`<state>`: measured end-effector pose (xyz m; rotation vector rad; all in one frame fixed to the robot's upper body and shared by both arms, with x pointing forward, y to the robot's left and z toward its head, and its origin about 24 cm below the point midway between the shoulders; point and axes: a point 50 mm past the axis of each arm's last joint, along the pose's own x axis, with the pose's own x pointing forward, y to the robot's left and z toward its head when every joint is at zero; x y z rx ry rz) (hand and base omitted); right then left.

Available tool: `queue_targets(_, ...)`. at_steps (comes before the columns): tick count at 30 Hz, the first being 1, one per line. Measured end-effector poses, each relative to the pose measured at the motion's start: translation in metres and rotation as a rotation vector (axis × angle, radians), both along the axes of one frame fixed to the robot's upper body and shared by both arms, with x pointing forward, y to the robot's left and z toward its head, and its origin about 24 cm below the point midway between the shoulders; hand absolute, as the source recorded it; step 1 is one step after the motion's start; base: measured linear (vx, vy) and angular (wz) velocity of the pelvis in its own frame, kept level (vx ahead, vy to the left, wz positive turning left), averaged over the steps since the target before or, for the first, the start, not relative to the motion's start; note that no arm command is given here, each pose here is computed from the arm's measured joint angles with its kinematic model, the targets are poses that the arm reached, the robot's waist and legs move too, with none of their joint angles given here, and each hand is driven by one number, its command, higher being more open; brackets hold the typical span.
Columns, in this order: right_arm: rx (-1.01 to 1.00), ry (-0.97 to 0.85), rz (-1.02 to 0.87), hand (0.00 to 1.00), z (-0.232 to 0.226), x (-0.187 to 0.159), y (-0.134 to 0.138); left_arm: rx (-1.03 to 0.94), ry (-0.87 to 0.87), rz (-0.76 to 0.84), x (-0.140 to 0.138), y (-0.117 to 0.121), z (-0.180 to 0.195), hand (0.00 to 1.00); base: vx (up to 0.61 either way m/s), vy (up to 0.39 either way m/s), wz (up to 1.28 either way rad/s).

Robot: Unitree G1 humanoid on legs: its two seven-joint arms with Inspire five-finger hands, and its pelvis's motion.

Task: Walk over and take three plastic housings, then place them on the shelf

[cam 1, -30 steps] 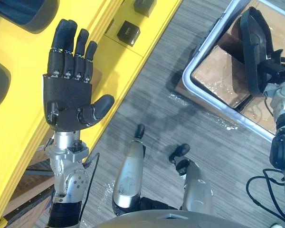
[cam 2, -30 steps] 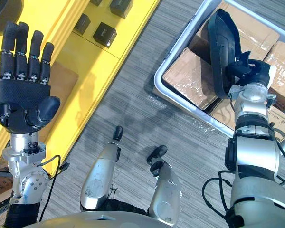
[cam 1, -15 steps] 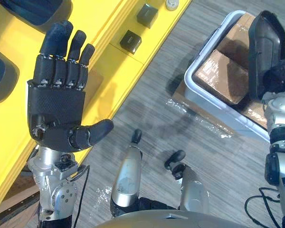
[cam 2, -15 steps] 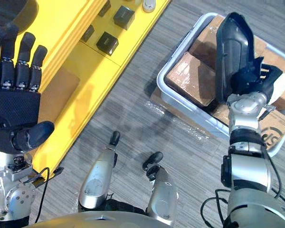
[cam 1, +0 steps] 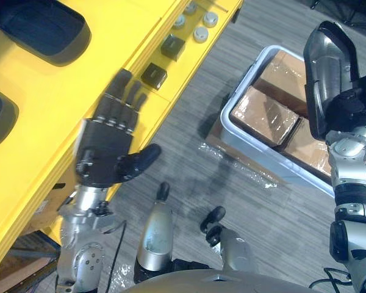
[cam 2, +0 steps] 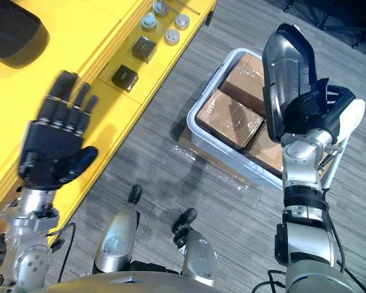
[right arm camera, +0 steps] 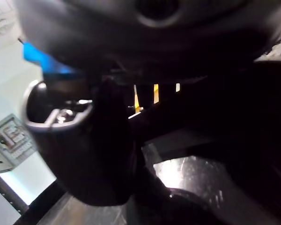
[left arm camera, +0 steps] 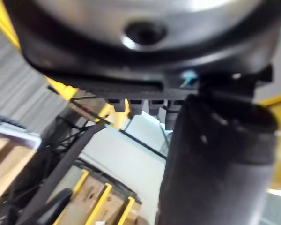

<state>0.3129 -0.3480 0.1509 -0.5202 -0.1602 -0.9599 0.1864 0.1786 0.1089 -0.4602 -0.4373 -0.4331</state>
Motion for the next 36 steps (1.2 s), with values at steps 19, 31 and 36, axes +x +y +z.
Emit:
queue_targets(19,-0.275,-0.16,0.415,0.0,-0.009,-0.012,0.109,-0.138,0.612,-0.128,0.064,-0.066,-0.081,1.0,-0.01,0.041,-0.23)
queue_targets(31,-0.13,-0.003,0.731,0.0,-0.07,-0.027,0.19,-0.291,0.609,-0.161,0.092,-0.088,-0.066,1.0,-0.02,0.024,-0.06)
queue_targets(36,-0.097,0.042,0.795,0.0,-0.083,-0.027,0.209,-0.339,0.592,-0.212,0.098,-0.1,-0.056,1.0,-0.01,0.008,-0.03)
